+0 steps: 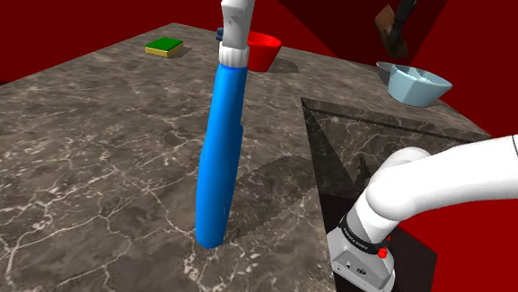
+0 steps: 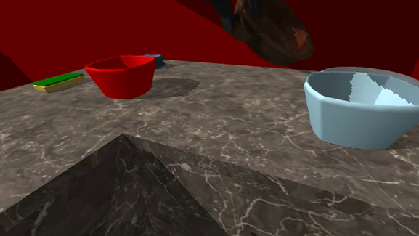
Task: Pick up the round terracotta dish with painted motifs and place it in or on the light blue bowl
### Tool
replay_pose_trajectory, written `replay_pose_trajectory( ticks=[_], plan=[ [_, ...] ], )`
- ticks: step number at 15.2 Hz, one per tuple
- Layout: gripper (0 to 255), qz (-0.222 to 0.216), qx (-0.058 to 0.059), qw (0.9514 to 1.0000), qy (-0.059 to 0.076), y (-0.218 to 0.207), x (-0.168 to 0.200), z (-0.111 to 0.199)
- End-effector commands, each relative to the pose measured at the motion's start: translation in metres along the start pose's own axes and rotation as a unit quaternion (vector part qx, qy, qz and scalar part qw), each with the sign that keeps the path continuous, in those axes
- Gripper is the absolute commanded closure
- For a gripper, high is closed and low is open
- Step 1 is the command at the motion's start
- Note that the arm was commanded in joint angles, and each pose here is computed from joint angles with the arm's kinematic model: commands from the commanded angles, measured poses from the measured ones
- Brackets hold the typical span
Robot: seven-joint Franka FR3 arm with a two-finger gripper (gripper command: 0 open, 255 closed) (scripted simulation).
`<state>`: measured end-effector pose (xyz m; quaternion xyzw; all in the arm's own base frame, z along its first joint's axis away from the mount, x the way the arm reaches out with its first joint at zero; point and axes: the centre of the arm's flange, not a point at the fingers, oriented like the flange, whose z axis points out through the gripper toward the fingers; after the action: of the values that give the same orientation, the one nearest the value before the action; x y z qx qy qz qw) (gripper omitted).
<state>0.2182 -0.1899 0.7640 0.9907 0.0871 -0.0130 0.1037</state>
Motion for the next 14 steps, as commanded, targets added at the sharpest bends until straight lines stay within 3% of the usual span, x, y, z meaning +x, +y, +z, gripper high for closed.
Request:
replay_pose_trajectory(
  ticks=[1,9,14],
  plan=[
    [255,-0.001,0.0,1.0,0.0,0.014,-0.023,0.003],
    [255,-0.001,0.0,1.0,0.0,0.075,-0.119,0.014],
    [255,-0.001,0.0,1.0,0.0,0.069,-0.118,0.04]
  ],
)
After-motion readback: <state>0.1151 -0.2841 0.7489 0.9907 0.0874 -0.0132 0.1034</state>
